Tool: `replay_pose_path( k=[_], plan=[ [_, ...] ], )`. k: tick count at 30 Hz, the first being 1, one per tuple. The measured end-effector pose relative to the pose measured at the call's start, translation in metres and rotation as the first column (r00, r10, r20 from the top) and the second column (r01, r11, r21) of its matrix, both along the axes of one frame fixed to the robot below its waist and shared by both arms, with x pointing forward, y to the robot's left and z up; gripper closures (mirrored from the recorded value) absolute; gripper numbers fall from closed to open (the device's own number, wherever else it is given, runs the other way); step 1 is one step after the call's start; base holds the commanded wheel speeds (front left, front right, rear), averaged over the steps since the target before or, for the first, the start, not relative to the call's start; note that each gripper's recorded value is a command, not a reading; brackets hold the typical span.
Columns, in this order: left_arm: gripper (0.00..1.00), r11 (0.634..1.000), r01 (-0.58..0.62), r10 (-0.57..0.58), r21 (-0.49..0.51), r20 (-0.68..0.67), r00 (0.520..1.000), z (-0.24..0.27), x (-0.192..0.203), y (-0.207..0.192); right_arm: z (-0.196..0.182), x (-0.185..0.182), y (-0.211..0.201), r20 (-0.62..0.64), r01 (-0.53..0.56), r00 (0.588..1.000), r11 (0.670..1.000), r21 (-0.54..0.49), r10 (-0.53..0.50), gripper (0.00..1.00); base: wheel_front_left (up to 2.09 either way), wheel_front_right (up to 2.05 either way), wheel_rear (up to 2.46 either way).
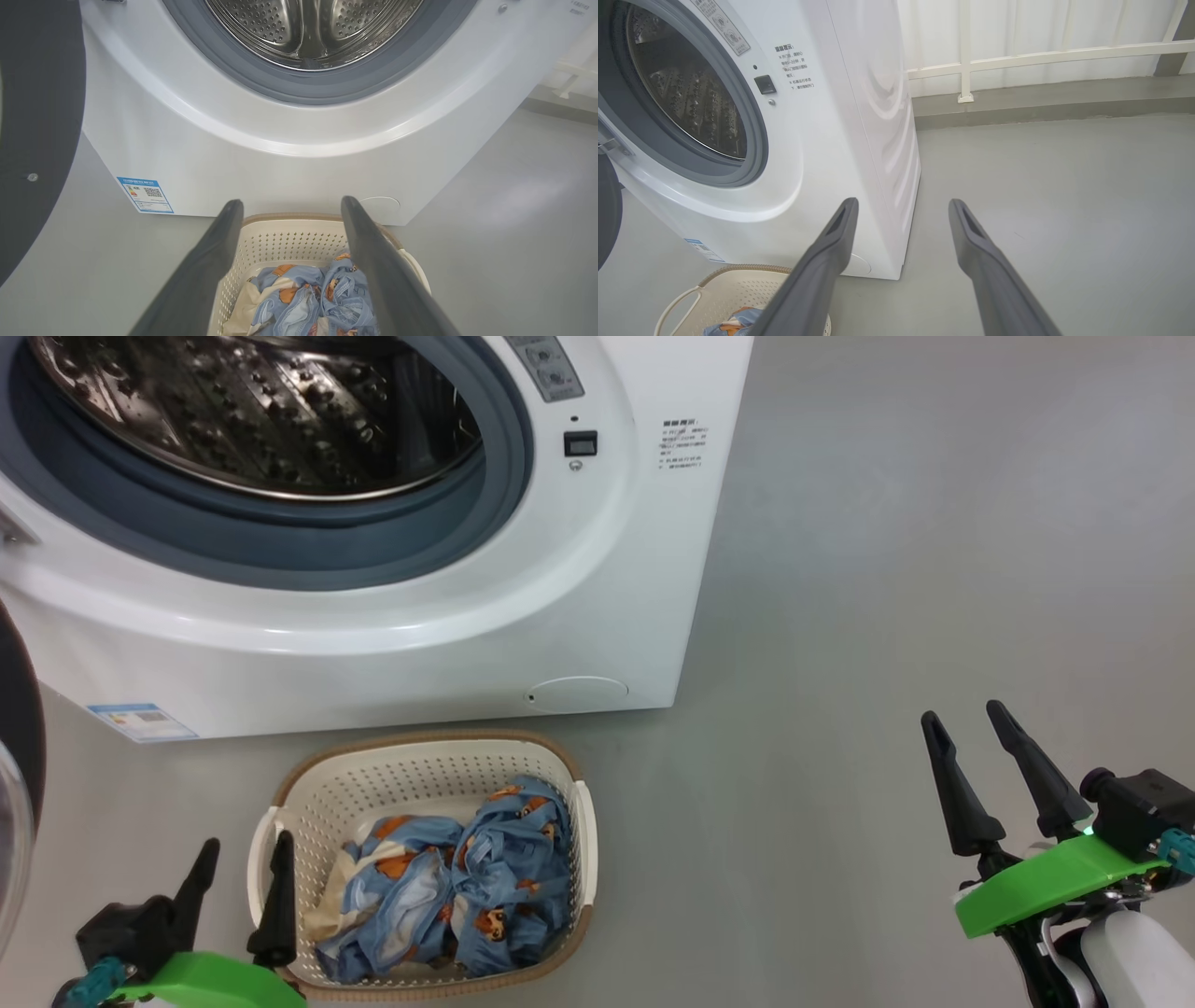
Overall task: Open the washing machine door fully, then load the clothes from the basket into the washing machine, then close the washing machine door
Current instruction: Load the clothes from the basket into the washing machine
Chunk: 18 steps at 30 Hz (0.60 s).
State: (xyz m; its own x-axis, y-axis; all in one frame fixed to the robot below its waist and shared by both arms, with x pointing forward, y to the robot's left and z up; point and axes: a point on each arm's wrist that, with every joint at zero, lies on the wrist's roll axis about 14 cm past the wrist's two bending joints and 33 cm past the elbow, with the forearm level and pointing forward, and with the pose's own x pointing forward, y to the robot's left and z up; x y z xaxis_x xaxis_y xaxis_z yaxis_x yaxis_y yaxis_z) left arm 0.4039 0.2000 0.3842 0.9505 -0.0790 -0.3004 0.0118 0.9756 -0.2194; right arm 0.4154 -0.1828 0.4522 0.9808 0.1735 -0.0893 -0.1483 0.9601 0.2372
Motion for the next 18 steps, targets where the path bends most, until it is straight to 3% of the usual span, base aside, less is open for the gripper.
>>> replay_pose_path(
  k=[18],
  plan=[
    [0.00,0.996,0.093,-0.090,0.009,-0.182,0.979,-0.061,0.019,-0.025,-0.019,0.029,0.006,-0.027,-0.011,1.000,1.000,0.002,0.011,0.00,0.00,0.00,0.00]
  ],
)
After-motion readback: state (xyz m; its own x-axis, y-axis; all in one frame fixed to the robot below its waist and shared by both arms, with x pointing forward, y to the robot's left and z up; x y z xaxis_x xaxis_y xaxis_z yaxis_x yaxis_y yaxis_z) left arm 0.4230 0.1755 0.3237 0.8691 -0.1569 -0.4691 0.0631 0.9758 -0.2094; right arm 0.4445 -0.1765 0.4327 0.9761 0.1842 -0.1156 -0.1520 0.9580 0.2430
